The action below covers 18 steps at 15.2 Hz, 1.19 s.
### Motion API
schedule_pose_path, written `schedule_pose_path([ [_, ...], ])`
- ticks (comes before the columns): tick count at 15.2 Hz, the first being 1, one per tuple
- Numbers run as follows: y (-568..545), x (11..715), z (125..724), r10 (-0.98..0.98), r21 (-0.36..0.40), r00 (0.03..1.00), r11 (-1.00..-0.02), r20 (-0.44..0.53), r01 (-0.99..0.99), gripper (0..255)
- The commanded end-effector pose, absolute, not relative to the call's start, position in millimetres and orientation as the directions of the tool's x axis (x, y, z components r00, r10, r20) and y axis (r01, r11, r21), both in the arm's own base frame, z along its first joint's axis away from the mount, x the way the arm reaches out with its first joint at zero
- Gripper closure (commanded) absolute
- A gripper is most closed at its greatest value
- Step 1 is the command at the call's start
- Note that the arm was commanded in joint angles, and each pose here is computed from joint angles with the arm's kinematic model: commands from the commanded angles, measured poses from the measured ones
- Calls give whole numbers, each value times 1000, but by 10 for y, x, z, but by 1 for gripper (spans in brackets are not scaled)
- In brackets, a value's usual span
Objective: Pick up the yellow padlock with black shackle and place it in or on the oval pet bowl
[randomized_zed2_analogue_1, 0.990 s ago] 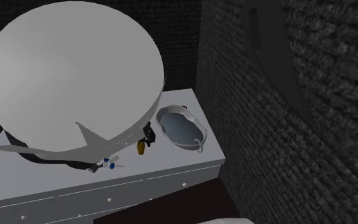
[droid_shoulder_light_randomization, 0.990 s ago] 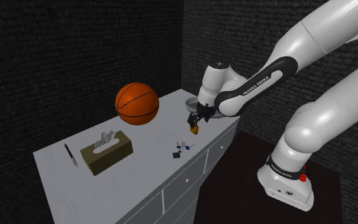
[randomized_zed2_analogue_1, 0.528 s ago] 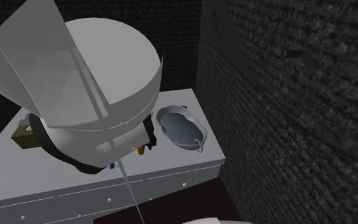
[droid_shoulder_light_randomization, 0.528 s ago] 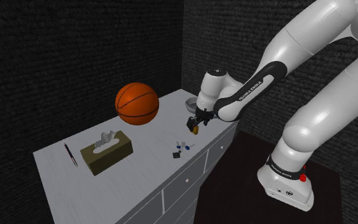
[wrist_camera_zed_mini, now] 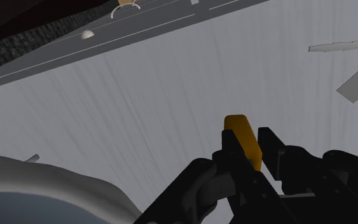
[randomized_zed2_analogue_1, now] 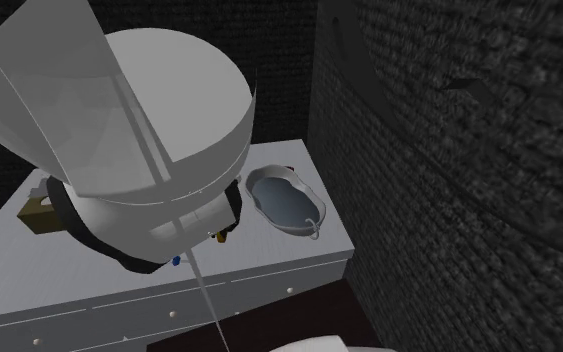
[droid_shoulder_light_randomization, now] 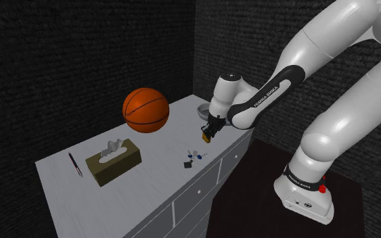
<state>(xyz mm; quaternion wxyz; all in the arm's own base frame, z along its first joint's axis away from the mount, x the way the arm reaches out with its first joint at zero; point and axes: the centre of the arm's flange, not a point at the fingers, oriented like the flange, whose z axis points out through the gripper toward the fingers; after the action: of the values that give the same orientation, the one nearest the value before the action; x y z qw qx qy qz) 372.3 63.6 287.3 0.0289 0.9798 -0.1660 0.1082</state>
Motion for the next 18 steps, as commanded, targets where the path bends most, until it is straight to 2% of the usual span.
schedule_pose_path([
  [1,633,3720,2869,-319,21,922,-943,220,-332,255],
  [7,633,3720,2868,-319,21,922,-943,220,-332,255],
  [18,633,3720,3449,-319,21,922,-943,220,-332,255],
])
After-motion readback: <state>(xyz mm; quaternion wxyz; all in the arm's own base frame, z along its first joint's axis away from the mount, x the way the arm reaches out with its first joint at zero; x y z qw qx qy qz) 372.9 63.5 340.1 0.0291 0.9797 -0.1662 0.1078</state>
